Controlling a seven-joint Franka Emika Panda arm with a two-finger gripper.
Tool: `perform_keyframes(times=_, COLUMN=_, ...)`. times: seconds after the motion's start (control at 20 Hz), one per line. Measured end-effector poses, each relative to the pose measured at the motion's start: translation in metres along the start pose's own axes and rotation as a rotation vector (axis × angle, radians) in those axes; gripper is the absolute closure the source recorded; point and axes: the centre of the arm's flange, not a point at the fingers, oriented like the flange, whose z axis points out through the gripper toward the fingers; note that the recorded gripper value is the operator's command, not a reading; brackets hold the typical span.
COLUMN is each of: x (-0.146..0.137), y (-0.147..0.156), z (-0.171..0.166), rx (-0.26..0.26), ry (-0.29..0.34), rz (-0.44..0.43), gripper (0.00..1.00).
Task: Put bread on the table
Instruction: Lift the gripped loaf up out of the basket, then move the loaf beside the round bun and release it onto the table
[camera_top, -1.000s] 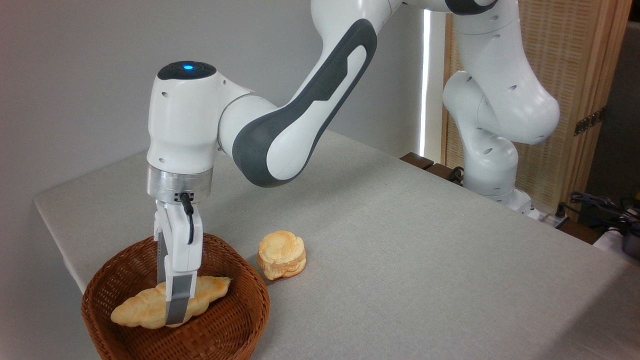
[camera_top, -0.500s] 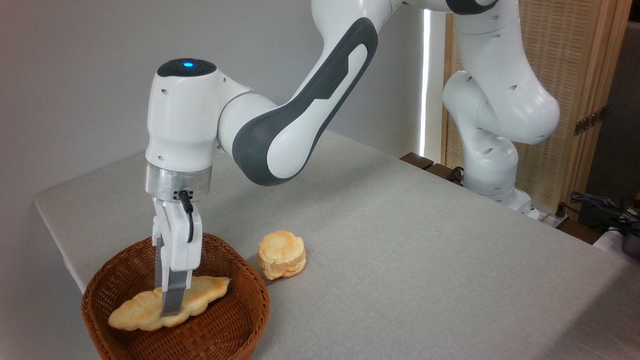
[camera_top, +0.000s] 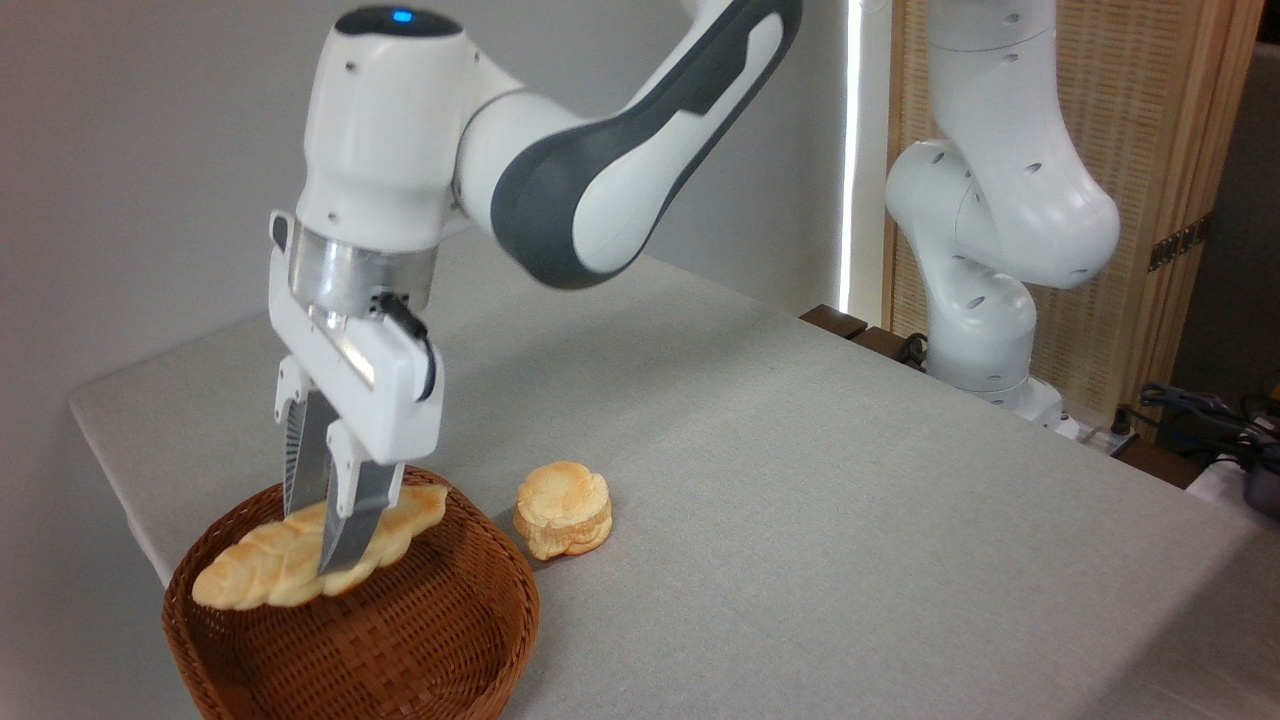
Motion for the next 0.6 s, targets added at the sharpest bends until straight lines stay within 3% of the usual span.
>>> perform_keyframes(times=0.3, x=-0.01, y=0.014, z=-0.046, rx=-0.102, ry=-0.078, rz=-0.05, gripper=0.34)
perform_keyframes(times=0.6, x=-0.028, y=0.04, z=-0.066, rx=-0.249, ry=-0.219, rz=-0.056, gripper=0.3)
